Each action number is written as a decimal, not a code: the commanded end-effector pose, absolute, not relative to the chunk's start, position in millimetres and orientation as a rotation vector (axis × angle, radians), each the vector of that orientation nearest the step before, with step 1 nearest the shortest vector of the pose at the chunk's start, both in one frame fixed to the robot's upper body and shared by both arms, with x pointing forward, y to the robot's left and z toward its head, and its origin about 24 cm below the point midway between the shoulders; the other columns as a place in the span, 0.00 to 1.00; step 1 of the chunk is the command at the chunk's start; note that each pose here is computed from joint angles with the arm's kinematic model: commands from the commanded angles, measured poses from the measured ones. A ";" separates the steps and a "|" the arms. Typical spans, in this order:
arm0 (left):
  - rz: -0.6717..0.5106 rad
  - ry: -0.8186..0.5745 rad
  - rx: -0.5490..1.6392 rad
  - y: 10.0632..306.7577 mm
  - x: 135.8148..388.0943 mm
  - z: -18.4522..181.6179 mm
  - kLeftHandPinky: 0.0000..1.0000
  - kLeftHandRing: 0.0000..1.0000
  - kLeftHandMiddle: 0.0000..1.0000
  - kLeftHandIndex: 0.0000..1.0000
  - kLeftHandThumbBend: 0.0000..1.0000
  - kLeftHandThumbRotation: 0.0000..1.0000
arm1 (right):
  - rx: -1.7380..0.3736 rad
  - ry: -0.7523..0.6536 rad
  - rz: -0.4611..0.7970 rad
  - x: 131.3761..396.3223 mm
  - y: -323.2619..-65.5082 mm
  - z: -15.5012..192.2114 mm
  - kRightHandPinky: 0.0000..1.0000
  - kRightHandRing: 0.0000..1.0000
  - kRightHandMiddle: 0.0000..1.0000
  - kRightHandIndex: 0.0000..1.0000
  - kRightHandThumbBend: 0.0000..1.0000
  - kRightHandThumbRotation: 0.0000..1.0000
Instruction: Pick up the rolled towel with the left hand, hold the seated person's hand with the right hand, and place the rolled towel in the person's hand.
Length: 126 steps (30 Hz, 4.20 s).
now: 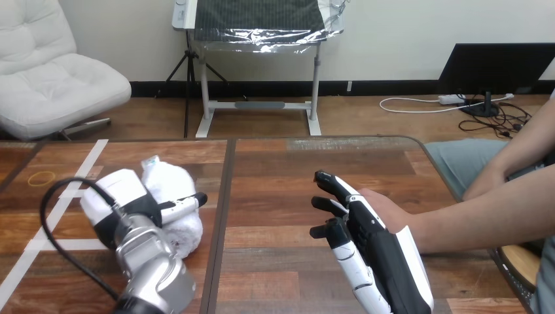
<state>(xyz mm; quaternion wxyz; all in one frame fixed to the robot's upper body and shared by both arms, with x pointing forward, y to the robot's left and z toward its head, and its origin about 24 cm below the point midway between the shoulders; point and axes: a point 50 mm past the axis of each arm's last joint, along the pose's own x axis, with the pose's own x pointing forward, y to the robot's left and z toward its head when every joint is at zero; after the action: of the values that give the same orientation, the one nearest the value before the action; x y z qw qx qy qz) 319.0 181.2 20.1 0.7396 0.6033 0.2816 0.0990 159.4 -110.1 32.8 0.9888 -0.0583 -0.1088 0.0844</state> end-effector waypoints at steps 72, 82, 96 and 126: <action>0.175 0.229 1.147 156.2 303.1 5.4 0.17 0.24 0.34 0.48 0.70 0.00 | -0.102 -0.291 0.179 170.8 -112.4 43.7 0.69 0.83 0.86 0.84 0.57 0.85; 0.204 0.142 0.950 156.1 295.2 8.3 0.22 0.30 0.38 0.47 0.68 0.00 | -0.103 -0.291 0.175 171.6 -113.2 43.0 0.68 0.82 0.85 0.84 0.57 0.85; 0.234 0.062 0.827 155.2 285.2 13.7 0.26 0.33 0.42 0.48 0.66 0.01 | -0.094 -0.291 0.178 172.7 -113.1 42.3 0.68 0.82 0.85 0.83 0.58 0.84; 0.173 -0.153 0.207 145.7 258.2 31.6 0.34 0.40 0.44 0.49 0.65 0.01 | -0.092 -0.284 0.130 173.3 -114.7 42.6 0.61 0.80 0.87 0.84 0.61 0.82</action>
<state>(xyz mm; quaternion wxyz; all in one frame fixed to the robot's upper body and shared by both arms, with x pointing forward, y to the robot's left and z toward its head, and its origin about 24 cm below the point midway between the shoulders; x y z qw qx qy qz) 243.5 152.4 -10.2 0.9833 0.1590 0.0310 0.0824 160.7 -117.3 30.1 0.9896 -0.0612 -0.1016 0.0815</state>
